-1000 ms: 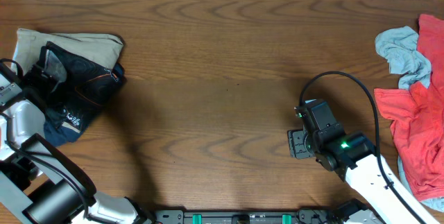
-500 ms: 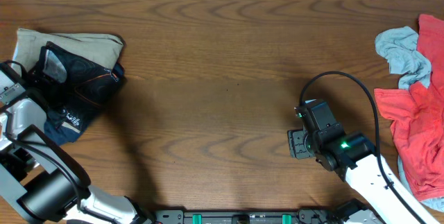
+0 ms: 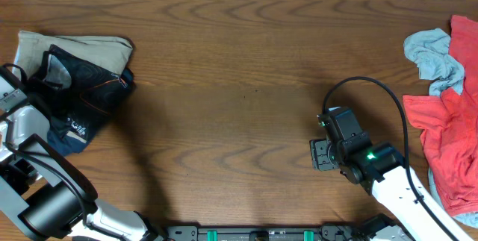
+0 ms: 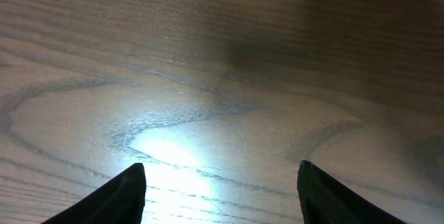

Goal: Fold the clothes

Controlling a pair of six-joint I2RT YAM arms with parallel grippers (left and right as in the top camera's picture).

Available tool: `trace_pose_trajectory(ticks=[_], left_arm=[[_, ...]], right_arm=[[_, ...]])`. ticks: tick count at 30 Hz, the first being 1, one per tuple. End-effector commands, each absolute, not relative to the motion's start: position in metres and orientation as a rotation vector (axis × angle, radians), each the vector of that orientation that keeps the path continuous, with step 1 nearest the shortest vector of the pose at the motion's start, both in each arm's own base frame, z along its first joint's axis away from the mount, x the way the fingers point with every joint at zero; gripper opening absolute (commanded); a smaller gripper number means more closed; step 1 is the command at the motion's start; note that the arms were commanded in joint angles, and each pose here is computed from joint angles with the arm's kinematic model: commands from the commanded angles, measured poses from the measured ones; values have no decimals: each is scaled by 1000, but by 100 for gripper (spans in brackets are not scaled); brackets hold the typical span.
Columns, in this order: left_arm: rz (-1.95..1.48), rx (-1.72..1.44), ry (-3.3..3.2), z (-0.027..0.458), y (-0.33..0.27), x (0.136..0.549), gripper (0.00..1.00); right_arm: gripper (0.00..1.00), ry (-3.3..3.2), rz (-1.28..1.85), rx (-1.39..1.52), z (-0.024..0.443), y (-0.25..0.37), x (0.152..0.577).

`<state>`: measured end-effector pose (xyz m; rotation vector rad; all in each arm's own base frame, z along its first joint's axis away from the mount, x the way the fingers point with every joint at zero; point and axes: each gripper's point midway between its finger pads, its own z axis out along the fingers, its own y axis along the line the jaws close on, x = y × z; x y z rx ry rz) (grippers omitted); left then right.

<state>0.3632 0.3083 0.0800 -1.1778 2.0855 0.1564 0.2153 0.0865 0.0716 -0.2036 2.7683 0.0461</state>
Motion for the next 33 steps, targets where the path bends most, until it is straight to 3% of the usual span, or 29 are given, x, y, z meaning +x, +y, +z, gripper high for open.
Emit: trace_pose_trajectory(ticks=[1,9,10,12,14,16,17,27,33], left_arm=[[155,-1120,2012,113,321,381,6],[178,-1065,1919,156,336,398,7],[179,-1066,1921,155,336,398,13],[181,-1071,1926,152,337,397,51],[179,-1074,1931,150,336,397,76],[176,-1080,1942,147,335,396,95],[170,-1083,1950,146,333,395,99],[-33,-973,2067,148,278,409,98],[-88,-711,2156,175,198,437,98]], right_arm=[[68,2741,28,-188,79,83,221],[67,2723,35,-183,80,85,225],[67,2720,37,-183,81,85,226],[67,2718,38,-182,81,85,226],[67,2720,37,-183,81,85,226],[68,2724,35,-184,80,85,225],[68,2724,35,-184,80,85,225],[72,2679,154,-194,86,102,234],[77,2572,306,-194,102,123,255]])
